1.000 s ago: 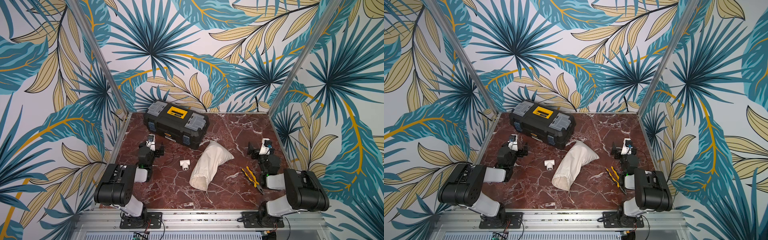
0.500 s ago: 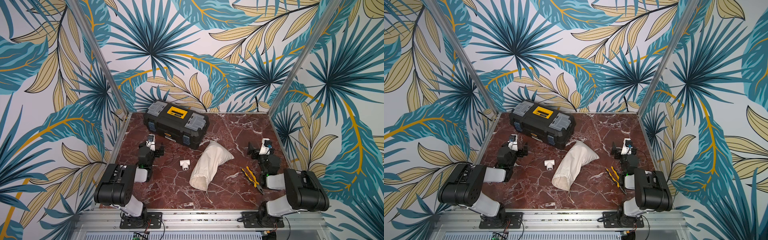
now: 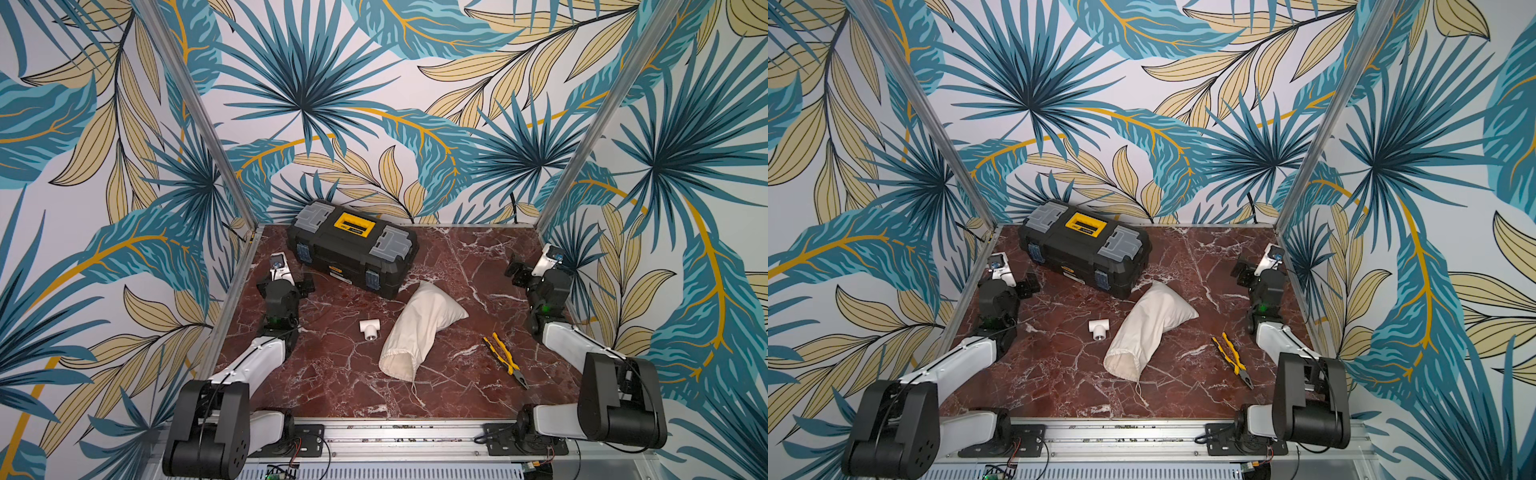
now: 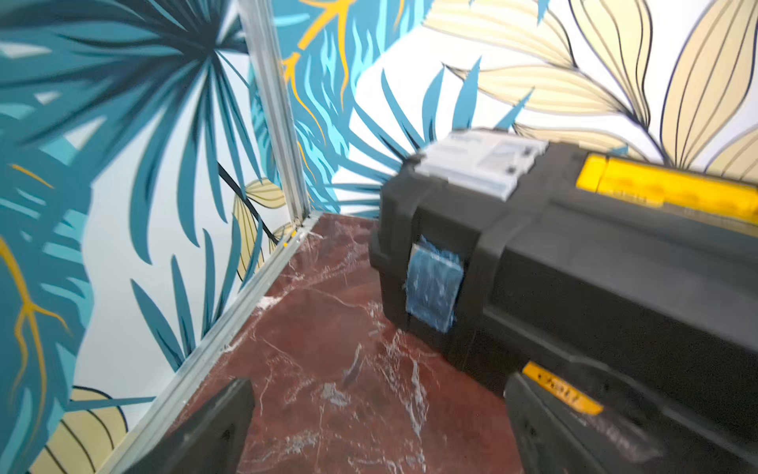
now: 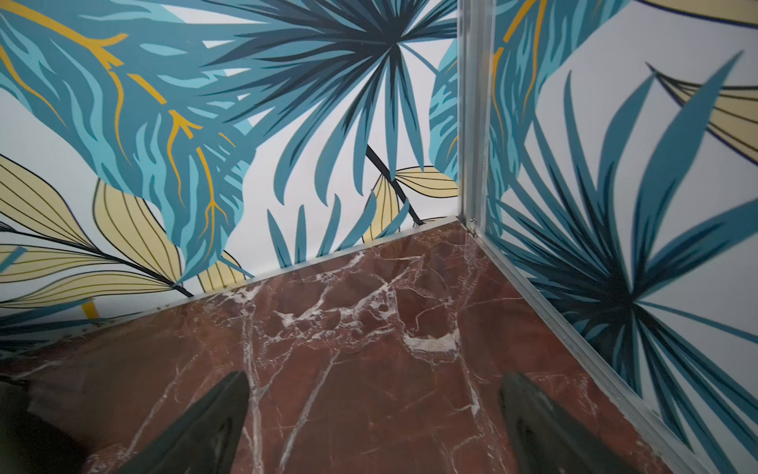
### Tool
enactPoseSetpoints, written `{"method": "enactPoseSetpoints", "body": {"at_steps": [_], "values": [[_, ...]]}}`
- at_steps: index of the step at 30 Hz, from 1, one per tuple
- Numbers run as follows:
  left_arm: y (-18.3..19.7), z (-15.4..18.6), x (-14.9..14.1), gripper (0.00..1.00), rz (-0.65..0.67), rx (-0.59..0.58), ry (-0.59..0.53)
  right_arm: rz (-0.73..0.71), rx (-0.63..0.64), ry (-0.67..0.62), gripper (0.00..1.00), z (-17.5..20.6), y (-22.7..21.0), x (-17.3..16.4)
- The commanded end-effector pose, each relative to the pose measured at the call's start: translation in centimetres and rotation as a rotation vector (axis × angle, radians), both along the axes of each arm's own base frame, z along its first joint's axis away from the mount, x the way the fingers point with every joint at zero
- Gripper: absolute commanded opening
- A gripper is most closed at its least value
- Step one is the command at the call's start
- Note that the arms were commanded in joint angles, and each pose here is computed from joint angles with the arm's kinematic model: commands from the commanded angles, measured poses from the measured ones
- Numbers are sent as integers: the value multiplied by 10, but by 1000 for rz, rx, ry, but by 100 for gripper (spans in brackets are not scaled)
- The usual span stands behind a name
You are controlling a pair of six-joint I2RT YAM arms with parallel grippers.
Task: Close the soil bag
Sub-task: Adjust the soil bag at the center of the board.
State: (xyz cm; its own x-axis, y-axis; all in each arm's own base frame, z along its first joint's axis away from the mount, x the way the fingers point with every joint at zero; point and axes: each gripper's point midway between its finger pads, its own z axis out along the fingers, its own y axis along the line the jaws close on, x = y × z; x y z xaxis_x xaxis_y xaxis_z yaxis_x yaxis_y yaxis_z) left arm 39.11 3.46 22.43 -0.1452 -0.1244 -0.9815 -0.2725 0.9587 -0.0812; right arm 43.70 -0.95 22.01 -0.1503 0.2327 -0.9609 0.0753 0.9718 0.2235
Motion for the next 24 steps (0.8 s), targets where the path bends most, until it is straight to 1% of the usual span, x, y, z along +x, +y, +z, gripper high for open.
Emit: {"method": "enactPoseSetpoints", "body": {"at_steps": [1, 4, 6, 7, 9, 11, 15, 19, 21, 24], "values": [[-6, -3, -19, 100, -1, -145, 163, 186, 132, 232, 99, -38, 38, -20], [-30, 10, -33, 100, -109, -204, 190, 297, 131, 214, 99, -15, 65, -31], [-48, 13, -47, 100, -177, -214, 202, 356, 116, 250, 99, -9, 85, -41], [-55, 13, -54, 100, -199, -217, 210, 386, 101, 265, 99, -7, 96, -45], [-80, 12, -68, 100, -295, -239, 232, 443, 69, 286, 99, 0, 120, -56], [-95, 1, -85, 100, -345, -254, 287, 477, 33, 314, 99, 0, 140, -70], [-126, -10, -115, 100, -453, -230, 347, 566, -3, 367, 99, -7, 178, -107], [-159, -26, -141, 100, -558, -215, 393, 607, -7, 397, 99, -11, 201, -145], [-171, -31, -147, 100, -588, -180, 400, 619, -14, 405, 99, -14, 208, -160], [-195, -39, -159, 100, -648, -94, 424, 654, -14, 427, 99, -22, 222, -183]]}}
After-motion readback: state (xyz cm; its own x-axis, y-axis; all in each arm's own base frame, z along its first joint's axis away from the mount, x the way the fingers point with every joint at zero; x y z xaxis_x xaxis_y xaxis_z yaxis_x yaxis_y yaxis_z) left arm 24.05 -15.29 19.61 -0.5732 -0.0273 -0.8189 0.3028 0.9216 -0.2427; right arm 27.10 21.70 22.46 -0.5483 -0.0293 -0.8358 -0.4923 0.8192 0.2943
